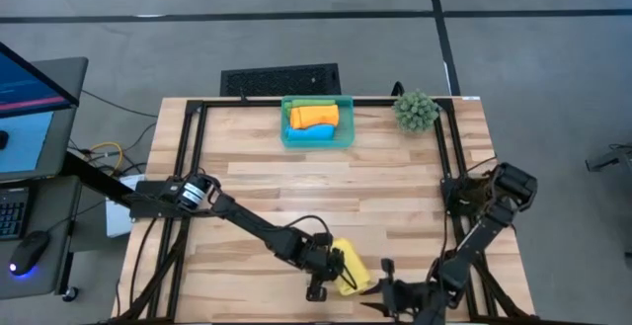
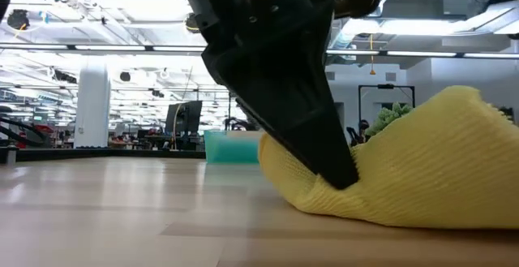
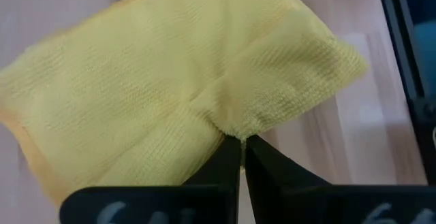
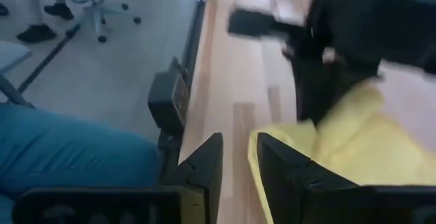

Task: Roll microfiber towels into tight, uniform cylinder then place into a basket
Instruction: Roll the yellow towel

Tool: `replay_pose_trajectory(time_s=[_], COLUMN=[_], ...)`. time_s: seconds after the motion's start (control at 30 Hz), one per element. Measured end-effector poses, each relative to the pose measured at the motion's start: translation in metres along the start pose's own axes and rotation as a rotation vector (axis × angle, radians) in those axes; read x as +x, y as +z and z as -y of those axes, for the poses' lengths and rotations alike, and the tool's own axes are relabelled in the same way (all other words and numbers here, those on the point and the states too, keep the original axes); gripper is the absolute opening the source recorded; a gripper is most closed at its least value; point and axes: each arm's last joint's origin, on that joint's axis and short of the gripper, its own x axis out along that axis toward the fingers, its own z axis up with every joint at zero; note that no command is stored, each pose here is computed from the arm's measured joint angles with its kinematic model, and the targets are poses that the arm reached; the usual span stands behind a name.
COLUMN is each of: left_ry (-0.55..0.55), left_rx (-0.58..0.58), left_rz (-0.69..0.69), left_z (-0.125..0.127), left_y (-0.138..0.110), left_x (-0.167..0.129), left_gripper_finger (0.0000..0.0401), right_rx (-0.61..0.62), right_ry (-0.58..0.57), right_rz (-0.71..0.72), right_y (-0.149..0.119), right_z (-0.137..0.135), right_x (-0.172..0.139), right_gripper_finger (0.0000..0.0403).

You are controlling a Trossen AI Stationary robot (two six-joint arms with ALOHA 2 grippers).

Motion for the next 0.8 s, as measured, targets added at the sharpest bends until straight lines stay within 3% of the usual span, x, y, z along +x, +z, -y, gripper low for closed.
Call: replay_pose_trajectory(time_s=[0.27,0.43,0.63,0.8], left_ry=[-0.022,-0.050,-0.025,-0.001], left_rx=[-0.140,-0.207,-0.246,-0.261], left_rz=[-0.010,-0.038,-0.034,-0.017], left_z=[-0.010,-0.016,-0.019,-0.019], left_y=[0.003,0.004,0.004,0.005], left_x=[0.000,0.000,0.000,0.000], left_gripper_finger=[0.0002,0.0002,0.0002,0.0002], right_rx=[-0.226,-0.206,-0.185,-0.239], right_ry=[-0.014,0.009,0.091,0.084], right_rz=[0.015,-0.029,-0.118,-0.143], right_y=[0.002,0.010,0.014,0.014], right_z=[0.001,0.015,0.030,0.035], right_x=[0.001,0.016,0.030,0.033], right_gripper_finger=[0.0108,0.0114,0.0157,0.0205])
